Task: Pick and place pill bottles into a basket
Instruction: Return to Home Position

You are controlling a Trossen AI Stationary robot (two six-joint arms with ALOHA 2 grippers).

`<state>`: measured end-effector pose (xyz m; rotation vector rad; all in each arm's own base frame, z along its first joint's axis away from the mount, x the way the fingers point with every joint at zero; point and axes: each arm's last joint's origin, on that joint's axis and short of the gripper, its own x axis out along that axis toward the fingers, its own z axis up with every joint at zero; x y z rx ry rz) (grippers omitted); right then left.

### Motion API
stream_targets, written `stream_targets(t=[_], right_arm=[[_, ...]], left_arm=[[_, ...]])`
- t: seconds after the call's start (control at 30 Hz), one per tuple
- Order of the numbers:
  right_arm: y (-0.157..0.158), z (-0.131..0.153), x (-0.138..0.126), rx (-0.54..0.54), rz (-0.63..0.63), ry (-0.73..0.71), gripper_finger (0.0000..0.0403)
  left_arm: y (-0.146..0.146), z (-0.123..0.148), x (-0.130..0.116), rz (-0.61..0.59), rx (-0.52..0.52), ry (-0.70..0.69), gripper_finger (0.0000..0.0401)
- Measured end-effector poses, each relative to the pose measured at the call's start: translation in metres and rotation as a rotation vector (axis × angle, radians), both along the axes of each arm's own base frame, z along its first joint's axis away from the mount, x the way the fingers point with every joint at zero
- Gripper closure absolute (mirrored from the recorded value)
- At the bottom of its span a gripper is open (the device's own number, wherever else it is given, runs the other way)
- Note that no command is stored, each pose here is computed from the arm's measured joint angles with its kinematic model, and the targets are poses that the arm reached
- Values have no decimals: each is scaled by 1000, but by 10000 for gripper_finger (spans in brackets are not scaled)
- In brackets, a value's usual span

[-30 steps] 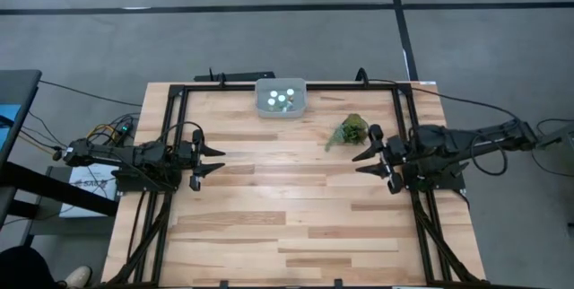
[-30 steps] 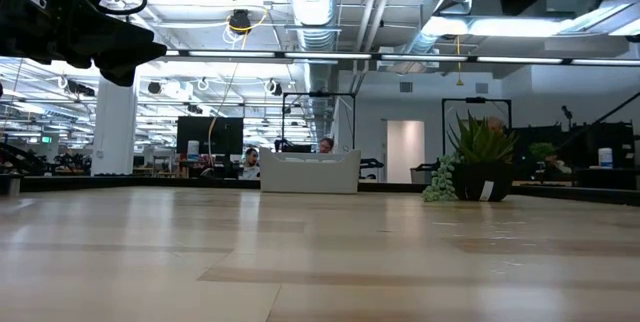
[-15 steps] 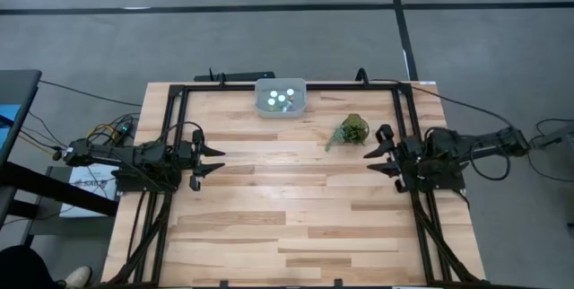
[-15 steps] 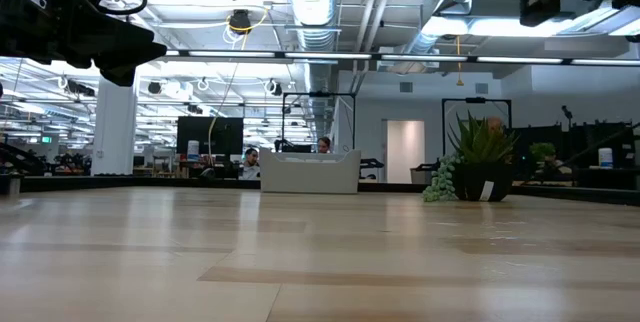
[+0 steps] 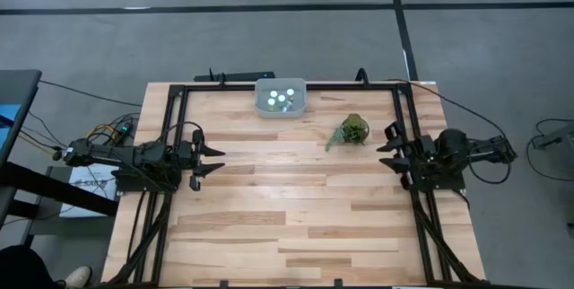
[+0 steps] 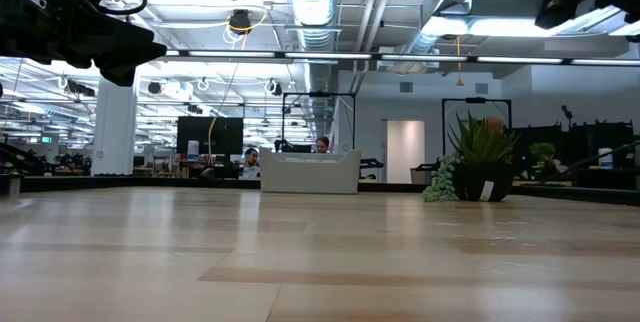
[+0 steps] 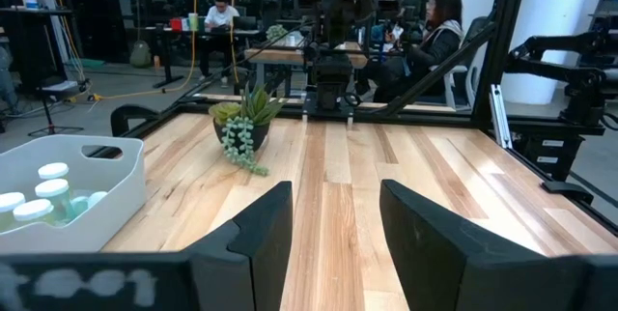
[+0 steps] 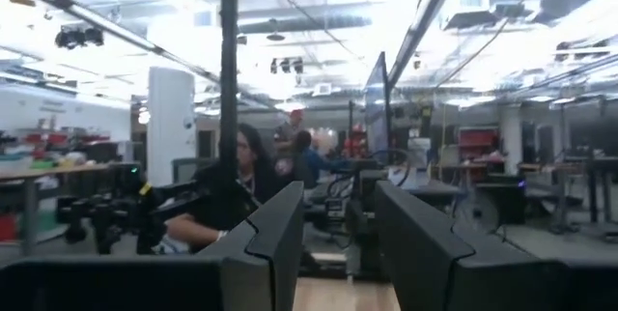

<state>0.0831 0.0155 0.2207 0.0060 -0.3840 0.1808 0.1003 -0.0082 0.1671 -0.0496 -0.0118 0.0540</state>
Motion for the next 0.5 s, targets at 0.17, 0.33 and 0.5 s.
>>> stream_targets(t=[0.17,0.33,0.5], right_arm=[[0,-6,2,-11,-15,-46,280],[1,-11,2,-37,-20,-99,280],[1,-13,3,-43,-20,-83,280]], left_arm=[[0,0,0,0,0,0,255],[0,0,0,0,0,0,255],[0,0,0,0,0,0,255]])
